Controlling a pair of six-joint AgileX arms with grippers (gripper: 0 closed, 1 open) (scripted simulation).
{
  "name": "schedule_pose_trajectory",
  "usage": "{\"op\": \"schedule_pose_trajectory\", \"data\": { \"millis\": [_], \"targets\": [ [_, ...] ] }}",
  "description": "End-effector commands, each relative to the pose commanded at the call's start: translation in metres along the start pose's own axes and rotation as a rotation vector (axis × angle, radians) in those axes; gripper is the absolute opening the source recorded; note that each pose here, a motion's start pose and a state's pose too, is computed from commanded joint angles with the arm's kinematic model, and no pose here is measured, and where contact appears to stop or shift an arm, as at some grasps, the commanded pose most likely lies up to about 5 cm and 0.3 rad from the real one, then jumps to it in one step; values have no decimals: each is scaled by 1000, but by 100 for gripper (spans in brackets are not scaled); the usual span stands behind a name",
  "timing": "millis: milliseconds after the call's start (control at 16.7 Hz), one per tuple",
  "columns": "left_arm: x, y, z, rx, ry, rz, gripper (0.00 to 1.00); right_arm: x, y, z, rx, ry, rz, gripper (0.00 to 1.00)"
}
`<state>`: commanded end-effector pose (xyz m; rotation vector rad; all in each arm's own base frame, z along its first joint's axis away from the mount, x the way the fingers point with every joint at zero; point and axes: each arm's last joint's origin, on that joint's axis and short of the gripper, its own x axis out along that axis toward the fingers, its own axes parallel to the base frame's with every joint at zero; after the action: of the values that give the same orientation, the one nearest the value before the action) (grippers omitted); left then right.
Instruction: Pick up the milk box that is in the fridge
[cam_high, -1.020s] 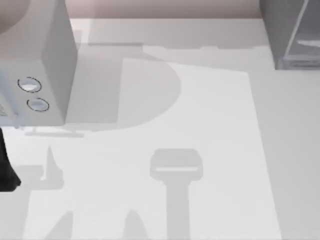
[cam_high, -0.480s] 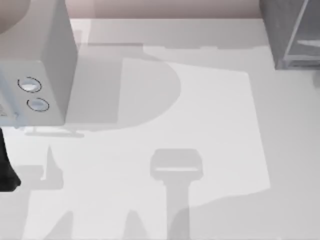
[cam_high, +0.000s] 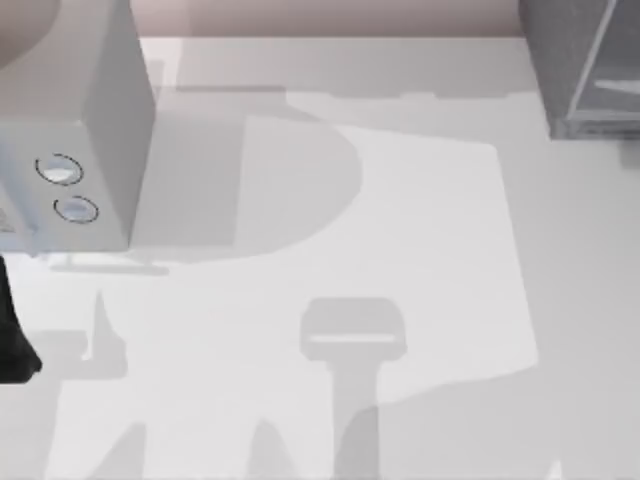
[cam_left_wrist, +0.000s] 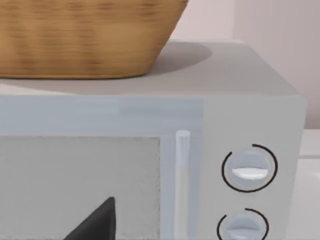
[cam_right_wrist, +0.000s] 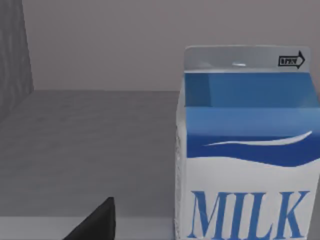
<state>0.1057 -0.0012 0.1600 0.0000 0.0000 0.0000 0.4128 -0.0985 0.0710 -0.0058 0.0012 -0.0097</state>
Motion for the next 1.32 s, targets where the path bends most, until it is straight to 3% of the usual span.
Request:
{"op": "schedule_pose_trajectory", "data": {
  "millis": [420,720,1320],
  "targets": [
    [0,0,0,0,0,0,100,52,1,1,-1,-5,1,100],
    [0,0,0,0,0,0,100,57,1,0,0,-1,1,100],
    [0,0,0,0,0,0,100,57,1,0,0,-1,1,25]
  ]
}}
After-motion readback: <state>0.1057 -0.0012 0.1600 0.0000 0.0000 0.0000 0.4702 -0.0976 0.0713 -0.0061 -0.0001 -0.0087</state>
